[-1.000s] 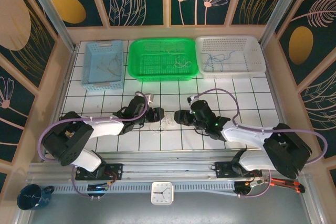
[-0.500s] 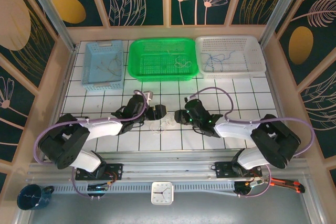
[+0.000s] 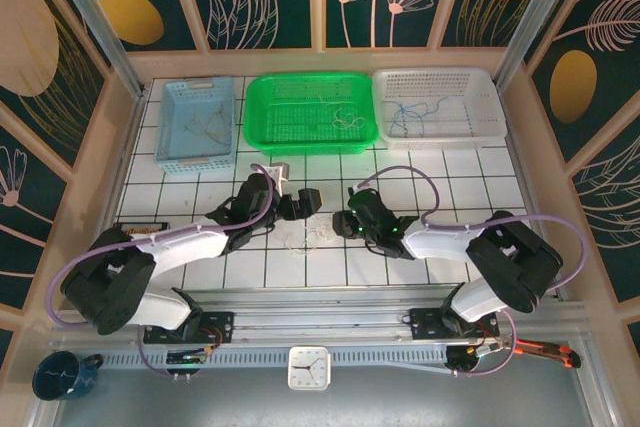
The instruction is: Untangle the cables
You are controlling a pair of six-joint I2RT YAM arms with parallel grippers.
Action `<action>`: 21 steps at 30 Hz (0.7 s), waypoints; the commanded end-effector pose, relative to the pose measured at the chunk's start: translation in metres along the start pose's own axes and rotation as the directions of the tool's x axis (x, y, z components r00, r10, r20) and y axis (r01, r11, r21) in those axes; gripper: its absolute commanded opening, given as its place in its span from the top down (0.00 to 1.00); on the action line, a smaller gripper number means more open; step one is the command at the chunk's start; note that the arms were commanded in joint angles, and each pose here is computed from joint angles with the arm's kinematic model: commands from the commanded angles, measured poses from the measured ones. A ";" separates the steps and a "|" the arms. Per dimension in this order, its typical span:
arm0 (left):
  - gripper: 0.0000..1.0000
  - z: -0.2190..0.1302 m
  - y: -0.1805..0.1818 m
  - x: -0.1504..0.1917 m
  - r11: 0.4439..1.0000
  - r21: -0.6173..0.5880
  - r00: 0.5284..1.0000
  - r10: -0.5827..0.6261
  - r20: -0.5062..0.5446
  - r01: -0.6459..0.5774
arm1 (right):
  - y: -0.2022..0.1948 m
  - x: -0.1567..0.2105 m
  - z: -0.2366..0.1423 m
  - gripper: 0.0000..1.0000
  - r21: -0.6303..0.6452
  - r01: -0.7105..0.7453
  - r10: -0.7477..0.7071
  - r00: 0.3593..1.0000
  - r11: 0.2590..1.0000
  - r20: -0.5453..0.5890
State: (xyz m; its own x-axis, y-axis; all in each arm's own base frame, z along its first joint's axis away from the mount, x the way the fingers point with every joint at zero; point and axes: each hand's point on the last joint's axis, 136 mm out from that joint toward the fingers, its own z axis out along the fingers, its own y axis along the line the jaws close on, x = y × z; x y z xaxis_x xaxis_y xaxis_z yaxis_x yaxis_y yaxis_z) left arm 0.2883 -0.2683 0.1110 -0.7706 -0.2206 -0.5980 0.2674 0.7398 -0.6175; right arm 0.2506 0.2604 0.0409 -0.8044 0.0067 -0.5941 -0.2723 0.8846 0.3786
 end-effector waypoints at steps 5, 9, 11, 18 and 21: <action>0.01 -0.008 -0.009 -0.021 1.000 -0.005 0.997 0.016 0.076 -0.016 | 0.004 -0.007 0.009 0.94 0.008 0.026 -0.026 1.000 1.000 0.003; 0.01 -0.016 -0.003 -0.028 1.000 -0.027 0.991 0.010 0.135 -0.006 | 0.009 -0.029 -0.001 1.00 -0.006 0.028 -0.028 0.999 1.000 0.044; 0.01 -0.020 -0.001 -0.031 1.000 -0.031 0.987 0.009 0.162 -0.004 | 0.013 -0.047 -0.012 1.00 -0.030 0.012 -0.010 0.996 0.999 0.083; 0.01 -0.027 0.007 -0.036 0.999 -0.055 0.976 0.011 0.219 0.001 | 0.025 -0.109 -0.068 1.00 -0.154 -0.036 0.072 0.970 0.987 0.233; 0.01 -0.032 0.009 -0.038 0.998 -0.060 0.969 0.019 0.245 -0.004 | 0.032 -0.131 -0.096 1.00 -0.209 -0.033 0.093 0.954 0.977 0.285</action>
State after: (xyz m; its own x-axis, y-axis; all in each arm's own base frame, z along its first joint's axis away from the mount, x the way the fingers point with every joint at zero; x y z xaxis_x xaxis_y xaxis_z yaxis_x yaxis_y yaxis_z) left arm 0.2985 -0.2394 0.1337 -0.6521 -0.3246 -0.6851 0.2297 0.7766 -0.5866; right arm 0.2985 0.2431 0.1666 -0.6632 0.2090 -0.7187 -0.3016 0.8041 0.5122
